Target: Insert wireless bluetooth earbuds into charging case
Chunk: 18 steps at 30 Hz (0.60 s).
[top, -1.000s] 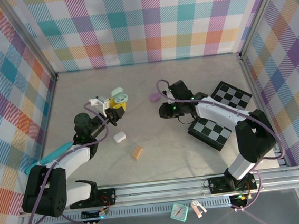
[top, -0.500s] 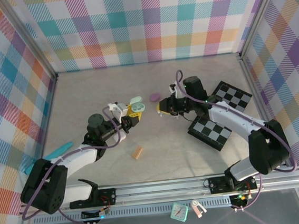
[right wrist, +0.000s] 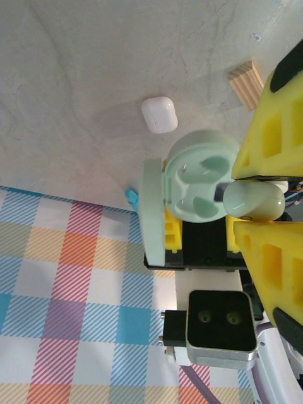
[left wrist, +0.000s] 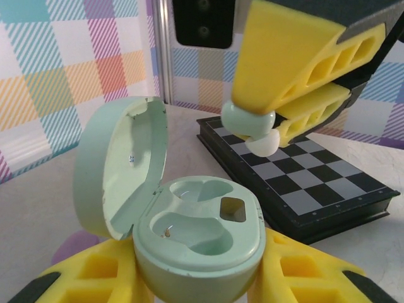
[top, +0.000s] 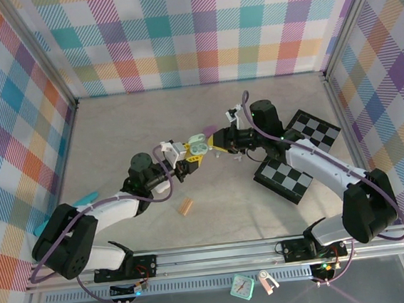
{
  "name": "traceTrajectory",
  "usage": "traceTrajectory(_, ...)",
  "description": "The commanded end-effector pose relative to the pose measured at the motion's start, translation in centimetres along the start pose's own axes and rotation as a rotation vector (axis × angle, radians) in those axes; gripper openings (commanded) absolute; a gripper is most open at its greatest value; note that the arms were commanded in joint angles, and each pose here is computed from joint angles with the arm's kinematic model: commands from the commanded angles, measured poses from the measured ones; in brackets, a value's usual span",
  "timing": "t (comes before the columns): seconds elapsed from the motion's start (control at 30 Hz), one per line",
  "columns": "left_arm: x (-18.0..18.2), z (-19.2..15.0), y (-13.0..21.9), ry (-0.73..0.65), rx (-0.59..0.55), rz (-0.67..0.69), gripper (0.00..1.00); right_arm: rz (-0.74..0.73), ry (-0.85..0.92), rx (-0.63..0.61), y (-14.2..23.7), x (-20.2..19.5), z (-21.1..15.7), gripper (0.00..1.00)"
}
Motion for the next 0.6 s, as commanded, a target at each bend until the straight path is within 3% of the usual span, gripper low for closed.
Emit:
traceTrajectory(0.0,-0.3,1.4,-1.0,-0.087,-0.039,-0.012,0.28,0.025,0.075,-0.008,0.0,2.1,0.3,0.23)
traceTrajectory(0.57,-1.4,1.8,-2.6,-0.096,-0.029,-0.031,0.28,-0.07,0.153,0.021,-1.7,2.5,-0.3,0.24)
Point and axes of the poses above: each hand's point on the last joint's axis, 136 mm out from that joint toward the fingers, its own y axis back along the fingers, its own x axis along the line the jaws close on, z = x × y, the point moved 7 cm from there along y, back along the fingers, and after that the axes turned 2 degrees about -y, right-handed, at the moved point
